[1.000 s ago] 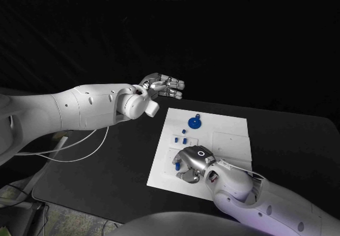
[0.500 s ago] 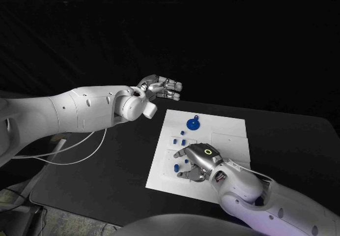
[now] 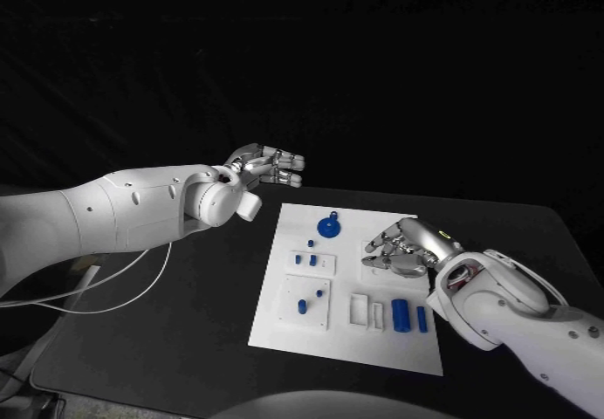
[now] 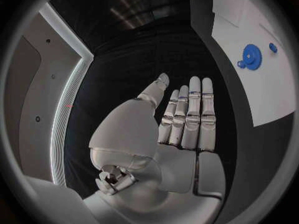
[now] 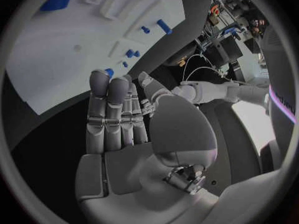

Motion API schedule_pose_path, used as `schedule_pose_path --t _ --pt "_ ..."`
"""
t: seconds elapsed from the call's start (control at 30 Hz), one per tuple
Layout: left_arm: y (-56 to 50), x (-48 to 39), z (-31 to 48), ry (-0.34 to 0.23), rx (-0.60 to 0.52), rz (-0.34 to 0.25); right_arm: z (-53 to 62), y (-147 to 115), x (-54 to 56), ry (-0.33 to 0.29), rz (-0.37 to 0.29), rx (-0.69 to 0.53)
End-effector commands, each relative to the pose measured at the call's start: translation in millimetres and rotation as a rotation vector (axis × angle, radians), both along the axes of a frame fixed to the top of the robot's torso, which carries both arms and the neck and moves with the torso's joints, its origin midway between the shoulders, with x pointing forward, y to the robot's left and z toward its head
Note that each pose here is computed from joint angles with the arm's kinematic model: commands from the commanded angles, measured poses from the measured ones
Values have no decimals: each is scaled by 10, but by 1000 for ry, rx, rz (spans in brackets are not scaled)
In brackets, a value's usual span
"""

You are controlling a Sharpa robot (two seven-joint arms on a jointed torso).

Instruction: Assemble the parts on the task board

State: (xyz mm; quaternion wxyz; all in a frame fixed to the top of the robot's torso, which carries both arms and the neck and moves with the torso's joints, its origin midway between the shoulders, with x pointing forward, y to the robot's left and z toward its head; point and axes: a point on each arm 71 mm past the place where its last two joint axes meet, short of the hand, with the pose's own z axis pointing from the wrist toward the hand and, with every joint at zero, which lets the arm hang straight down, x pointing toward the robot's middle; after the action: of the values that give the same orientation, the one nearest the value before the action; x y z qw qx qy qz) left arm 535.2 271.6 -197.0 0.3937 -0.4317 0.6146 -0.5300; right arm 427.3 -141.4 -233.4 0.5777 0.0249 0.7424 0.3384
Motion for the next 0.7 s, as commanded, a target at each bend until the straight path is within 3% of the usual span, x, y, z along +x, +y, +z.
schedule_pose_path --t 0.03,0.2,0.4,0.7 --pt "10 -11 -14 -8 -8 -11 -105 -185 -4 251 -27 61" --pt "39 -25 -73 0 -8 -9 -199 -527 -16 423 -102 -57" --pt "27 -39 -121 -4 -2 -27 -296 -755 -68 584 -188 -193" --pt "-4 -52 -140 -28 5 -58 -380 -841 -106 682 -234 -277"
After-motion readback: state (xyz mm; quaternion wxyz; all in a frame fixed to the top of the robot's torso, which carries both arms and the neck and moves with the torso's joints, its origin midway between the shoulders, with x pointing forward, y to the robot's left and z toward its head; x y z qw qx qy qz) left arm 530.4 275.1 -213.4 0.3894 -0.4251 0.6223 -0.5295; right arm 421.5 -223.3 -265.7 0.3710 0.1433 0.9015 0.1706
